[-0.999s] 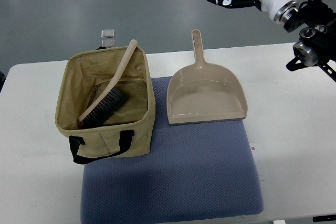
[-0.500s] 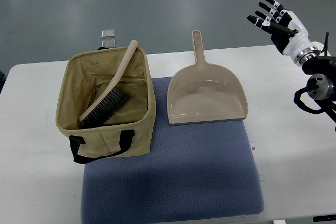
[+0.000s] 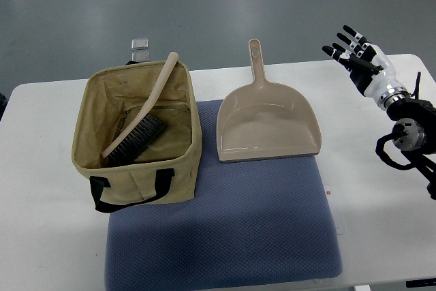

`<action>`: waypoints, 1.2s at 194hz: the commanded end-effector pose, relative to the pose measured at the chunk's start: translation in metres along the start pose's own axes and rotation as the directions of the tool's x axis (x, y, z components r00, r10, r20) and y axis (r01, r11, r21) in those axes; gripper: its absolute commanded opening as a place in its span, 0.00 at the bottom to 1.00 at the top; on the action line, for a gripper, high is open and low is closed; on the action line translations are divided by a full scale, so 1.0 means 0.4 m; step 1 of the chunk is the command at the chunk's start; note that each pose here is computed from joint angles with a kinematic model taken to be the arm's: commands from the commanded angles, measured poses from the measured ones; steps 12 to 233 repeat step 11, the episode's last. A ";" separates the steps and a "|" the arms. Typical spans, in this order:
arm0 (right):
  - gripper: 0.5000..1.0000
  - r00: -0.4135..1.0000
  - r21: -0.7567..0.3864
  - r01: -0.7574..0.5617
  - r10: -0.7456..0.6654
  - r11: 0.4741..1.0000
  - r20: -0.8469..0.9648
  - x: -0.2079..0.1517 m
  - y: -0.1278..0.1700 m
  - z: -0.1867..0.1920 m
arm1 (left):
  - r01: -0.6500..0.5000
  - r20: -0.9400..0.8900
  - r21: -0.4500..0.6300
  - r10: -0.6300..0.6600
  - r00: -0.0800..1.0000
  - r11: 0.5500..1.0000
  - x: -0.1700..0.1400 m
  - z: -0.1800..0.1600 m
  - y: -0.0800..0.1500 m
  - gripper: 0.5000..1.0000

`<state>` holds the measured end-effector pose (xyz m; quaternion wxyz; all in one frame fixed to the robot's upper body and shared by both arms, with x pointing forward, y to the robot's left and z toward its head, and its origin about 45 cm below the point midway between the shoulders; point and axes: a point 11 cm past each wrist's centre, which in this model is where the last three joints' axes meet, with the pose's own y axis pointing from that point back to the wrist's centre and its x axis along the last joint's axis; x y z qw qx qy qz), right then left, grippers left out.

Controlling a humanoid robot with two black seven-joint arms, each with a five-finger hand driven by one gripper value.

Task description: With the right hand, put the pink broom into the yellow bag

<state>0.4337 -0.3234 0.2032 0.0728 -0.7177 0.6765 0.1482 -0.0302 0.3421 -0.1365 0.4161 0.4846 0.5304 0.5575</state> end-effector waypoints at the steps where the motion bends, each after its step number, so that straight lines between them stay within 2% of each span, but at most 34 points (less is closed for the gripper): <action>1: 0.86 1.000 -0.002 0.003 -0.003 1.000 0.004 -0.004 0.000 0.004 | 0.000 0.000 0.000 0.000 1.000 1.000 0.000 0.000 0.000 1.00; 233: 0.86 1.000 -0.004 0.004 -0.004 1.000 0.003 -0.006 0.000 0.008 | -0.001 0.000 0.000 0.001 1.000 1.000 0.001 0.000 0.000 1.00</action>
